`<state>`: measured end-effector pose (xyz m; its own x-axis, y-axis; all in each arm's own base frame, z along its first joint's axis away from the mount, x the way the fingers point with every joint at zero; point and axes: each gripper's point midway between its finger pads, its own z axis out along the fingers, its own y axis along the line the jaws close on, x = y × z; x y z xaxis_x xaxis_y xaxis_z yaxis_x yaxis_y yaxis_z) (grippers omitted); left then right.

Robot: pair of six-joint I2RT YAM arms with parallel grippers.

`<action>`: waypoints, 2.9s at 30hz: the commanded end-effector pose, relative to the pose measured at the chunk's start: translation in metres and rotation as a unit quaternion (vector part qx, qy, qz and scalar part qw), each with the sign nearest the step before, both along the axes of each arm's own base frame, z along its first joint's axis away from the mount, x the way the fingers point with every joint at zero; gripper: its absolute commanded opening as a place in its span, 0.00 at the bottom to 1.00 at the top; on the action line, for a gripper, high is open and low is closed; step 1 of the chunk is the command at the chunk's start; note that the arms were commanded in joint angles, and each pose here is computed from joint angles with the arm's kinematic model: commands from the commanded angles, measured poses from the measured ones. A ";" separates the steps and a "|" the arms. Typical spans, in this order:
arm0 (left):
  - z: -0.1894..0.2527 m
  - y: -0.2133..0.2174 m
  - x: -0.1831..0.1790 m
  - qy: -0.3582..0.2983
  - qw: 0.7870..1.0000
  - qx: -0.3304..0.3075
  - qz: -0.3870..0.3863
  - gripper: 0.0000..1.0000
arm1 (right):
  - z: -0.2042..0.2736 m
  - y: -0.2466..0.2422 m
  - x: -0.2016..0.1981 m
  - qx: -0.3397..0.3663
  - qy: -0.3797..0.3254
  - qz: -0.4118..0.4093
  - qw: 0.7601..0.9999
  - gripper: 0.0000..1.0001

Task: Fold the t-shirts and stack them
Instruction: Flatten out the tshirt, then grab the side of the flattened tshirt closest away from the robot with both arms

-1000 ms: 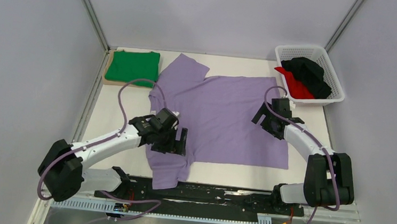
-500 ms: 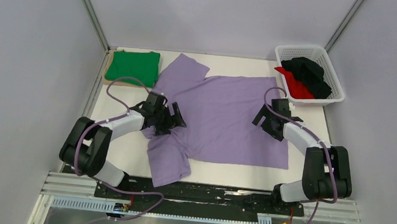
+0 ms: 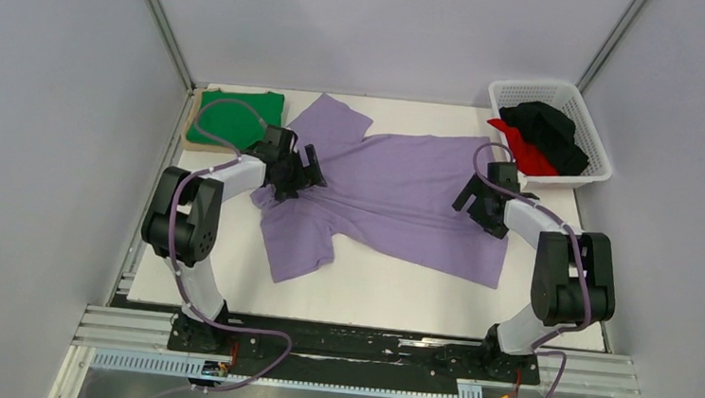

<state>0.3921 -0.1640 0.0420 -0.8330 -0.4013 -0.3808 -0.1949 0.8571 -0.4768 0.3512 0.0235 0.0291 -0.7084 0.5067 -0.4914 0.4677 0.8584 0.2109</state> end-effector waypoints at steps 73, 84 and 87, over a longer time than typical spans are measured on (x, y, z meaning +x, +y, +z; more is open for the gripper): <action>-0.042 0.017 -0.233 0.167 0.957 0.182 -0.153 0.00 | 0.026 -0.049 -0.151 0.041 0.019 -0.268 0.962 0.96; -0.042 0.013 -0.237 0.168 0.954 0.171 -0.180 0.00 | -0.006 -0.030 -0.155 0.076 0.082 -0.249 0.962 0.68; -0.043 0.013 -0.239 0.172 0.954 0.168 -0.181 0.00 | -0.013 -0.025 -0.157 0.087 0.098 -0.242 0.961 0.63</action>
<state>0.1481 -0.1468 0.0126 -0.9963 0.0088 -0.0860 0.0185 0.9934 -0.1128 0.1912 -0.0096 0.0224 -0.4411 0.8479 -0.2942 0.8489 0.5005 0.1700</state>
